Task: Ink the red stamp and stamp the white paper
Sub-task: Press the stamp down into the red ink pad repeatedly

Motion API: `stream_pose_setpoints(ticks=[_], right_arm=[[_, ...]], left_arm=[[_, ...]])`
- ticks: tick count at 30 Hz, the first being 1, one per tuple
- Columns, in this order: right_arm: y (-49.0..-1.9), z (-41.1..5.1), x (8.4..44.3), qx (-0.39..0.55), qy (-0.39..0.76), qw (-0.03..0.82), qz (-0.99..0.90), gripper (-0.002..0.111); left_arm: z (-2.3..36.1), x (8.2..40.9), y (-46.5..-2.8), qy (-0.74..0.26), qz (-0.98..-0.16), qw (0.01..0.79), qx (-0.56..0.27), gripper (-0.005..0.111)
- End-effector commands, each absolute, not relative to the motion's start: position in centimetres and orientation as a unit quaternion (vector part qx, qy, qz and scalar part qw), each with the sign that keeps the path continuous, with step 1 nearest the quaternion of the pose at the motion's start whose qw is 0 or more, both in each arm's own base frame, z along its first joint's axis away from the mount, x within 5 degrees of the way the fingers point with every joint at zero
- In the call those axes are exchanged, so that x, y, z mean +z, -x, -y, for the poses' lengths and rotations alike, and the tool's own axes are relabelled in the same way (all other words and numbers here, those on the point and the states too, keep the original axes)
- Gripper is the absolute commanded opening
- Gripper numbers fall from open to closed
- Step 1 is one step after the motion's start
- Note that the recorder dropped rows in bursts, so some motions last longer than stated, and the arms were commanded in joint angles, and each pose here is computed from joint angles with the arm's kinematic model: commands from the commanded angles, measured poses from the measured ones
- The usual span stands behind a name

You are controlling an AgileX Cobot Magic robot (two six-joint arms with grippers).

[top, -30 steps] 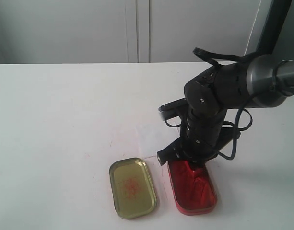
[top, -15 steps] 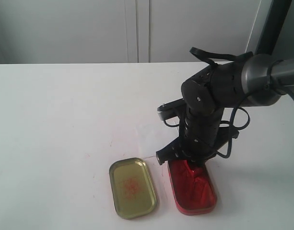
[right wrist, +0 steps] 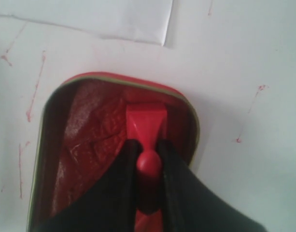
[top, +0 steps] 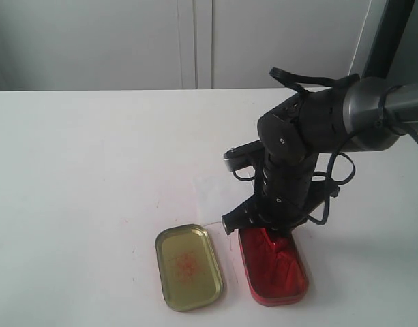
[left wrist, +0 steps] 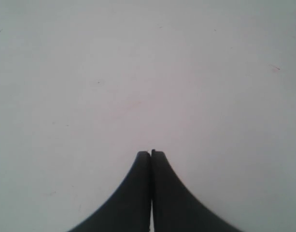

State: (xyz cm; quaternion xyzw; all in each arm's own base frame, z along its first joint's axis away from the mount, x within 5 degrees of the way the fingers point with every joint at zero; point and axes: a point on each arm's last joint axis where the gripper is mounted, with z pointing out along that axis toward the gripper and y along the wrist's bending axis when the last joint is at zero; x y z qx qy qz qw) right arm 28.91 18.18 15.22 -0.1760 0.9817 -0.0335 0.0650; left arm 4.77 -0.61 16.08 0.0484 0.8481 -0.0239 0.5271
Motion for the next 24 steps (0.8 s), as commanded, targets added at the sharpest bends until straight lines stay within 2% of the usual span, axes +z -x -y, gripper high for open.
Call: stream_pose_setpoints(ticks=[1,24], right_arm=[[-28.7,-17.9,13.3,-0.044,0.175,0.036,-0.983,0.0],[-28.1,-17.4,18.0,-0.023,0.169,0.088,-0.981,0.0]], left_arm=[[0.6,15.7,-4.7,-0.048,-0.853,0.518,-0.024,0.0],[0.6,15.7,-4.7,-0.048,-0.853,0.518,-0.024,0.0]])
